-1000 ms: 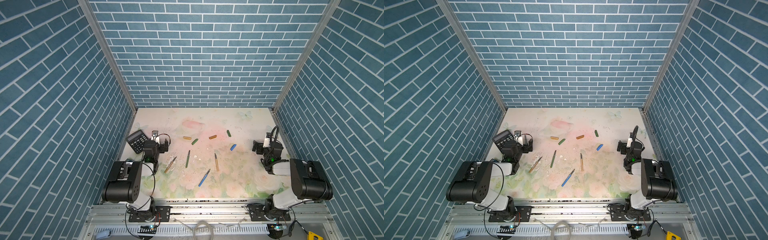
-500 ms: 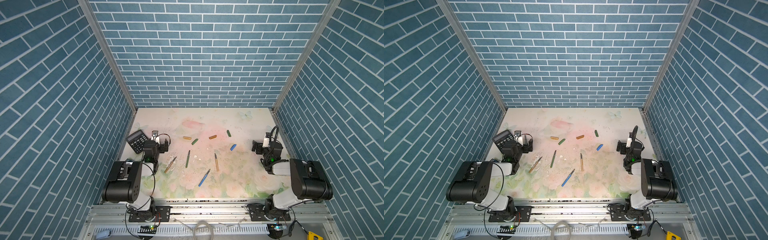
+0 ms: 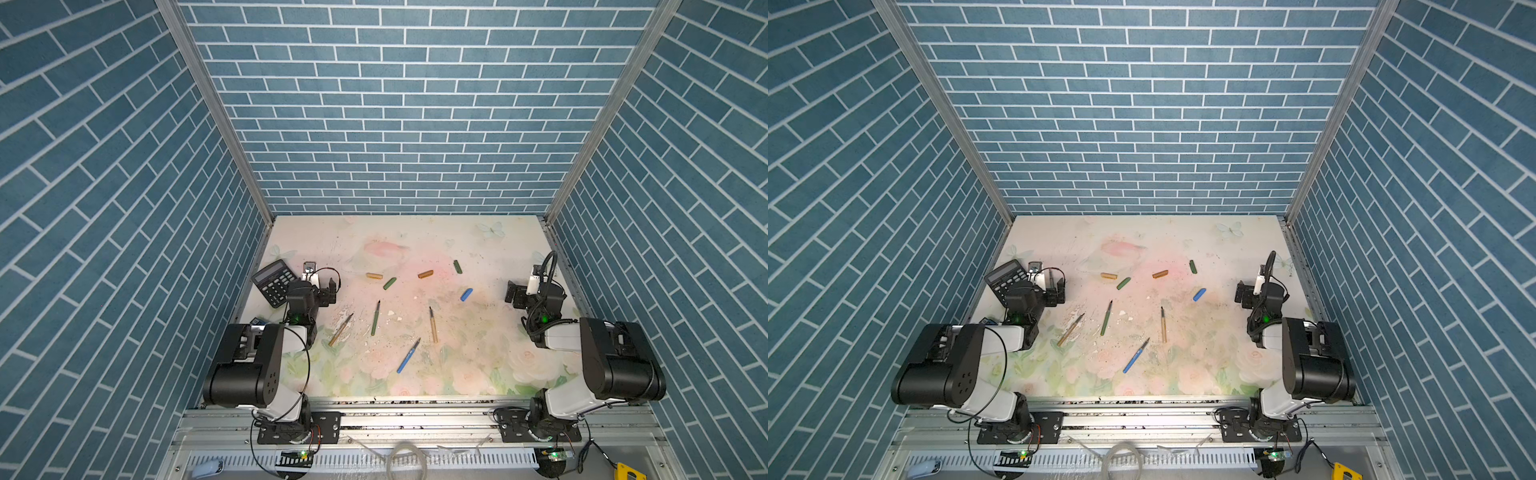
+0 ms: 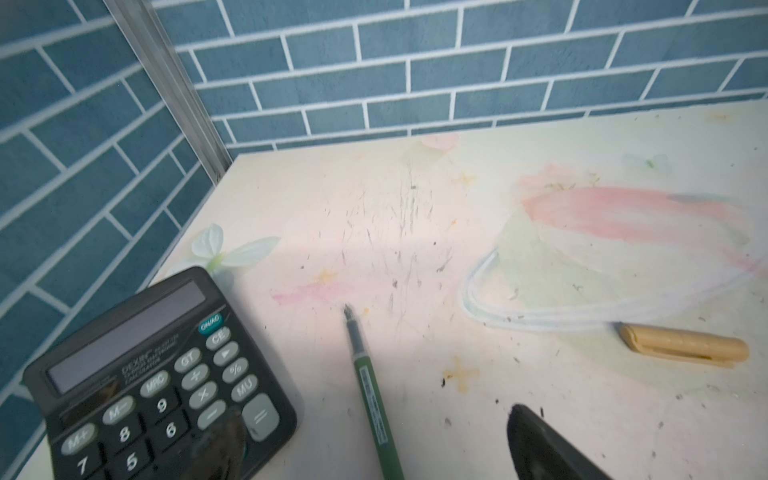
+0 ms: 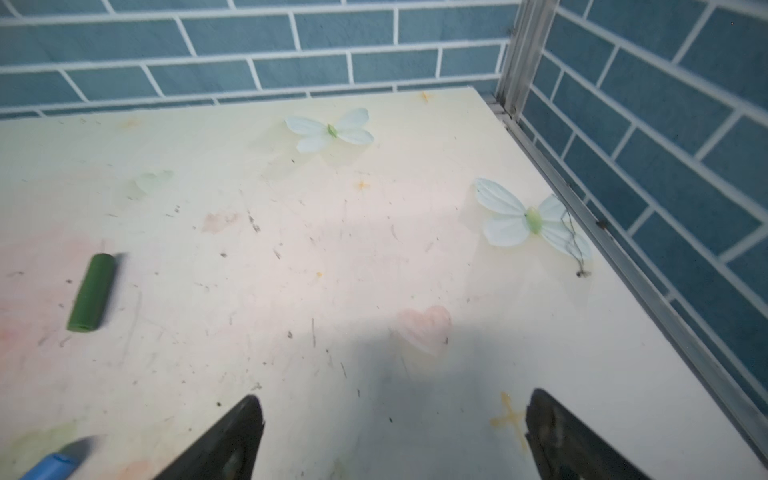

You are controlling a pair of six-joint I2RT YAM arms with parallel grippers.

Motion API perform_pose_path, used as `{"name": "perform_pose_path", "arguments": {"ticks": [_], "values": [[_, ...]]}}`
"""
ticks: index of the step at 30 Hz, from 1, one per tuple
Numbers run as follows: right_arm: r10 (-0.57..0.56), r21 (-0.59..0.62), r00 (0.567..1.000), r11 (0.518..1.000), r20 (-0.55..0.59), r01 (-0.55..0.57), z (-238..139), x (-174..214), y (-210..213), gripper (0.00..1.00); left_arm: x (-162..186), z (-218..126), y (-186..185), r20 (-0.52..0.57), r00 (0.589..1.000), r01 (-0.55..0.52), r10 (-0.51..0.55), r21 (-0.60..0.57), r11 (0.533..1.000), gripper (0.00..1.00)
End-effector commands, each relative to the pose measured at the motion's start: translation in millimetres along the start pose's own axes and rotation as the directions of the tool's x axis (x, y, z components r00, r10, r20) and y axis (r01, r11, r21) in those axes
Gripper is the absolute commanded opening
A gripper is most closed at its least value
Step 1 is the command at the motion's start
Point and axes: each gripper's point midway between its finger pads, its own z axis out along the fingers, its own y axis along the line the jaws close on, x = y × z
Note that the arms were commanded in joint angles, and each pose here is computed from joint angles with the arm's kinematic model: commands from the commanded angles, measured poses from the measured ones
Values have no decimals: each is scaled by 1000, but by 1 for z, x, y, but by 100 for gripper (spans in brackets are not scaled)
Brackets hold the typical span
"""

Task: Insert the pens into the pen caps
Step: 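Raise both arms and move the left gripper toward the blue pen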

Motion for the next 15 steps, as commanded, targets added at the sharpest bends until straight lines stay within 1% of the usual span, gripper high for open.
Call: {"name": "perform_pose_path", "arguments": {"ticks": [1,3,4,5,6,7,8,9,10,11,12,13,14,15], "values": [[24,85,999,996,-41,-21,2,-26,-14,99,-32,-15,10,-1,1000,18,-18,-37,999,99],[-9,101,997,995,-76,17,-1,-47,-10,99,-73,-30,13,38,998,58,-57,-31,998,100],[-10,119,997,993,-76,19,-6,-61,-10,99,-92,-39,16,56,996,72,-70,-30,997,100],[11,144,997,990,-73,-1,-14,-82,-11,99,-113,-51,19,75,991,113,-111,-32,993,100],[81,169,994,983,-72,-68,-24,-103,-13,99,-147,-65,24,117,981,160,-155,-32,987,99],[160,175,985,974,-67,-146,-33,-123,-13,99,-168,-77,27,130,971,207,-201,-31,978,100],[253,167,963,957,-92,-235,-46,-137,-10,99,-185,-91,31,121,957,269,-263,-31,963,100],[326,146,937,940,-124,-308,-56,-146,-4,99,-197,-105,34,97,943,322,-317,-39,946,100],[376,106,918,925,-128,-365,-62,-157,3,99,-202,-117,37,67,936,350,-346,-56,935,100],[450,55,882,893,-139,-447,-66,-160,11,99,-204,-129,42,39,931,366,-364,-82,927,100],[495,-26,855,863,-154,-504,-68,-163,22,99,-204,-137,47,41,908,418,-416,-111,902,100],[503,-108,847,845,-174,-524,-70,-165,34,91,-203,-140,47,46,891,454,-452,-98,886,100],[503,-150,843,834,-191,-531,-72,-166,42,78,-204,-141,38,36,886,462,-461,-27,886,100],[506,-150,835,828,-215,-541,-74,-163,44,62,-207,-142,25,25,888,457,-459,63,887,100]]}}
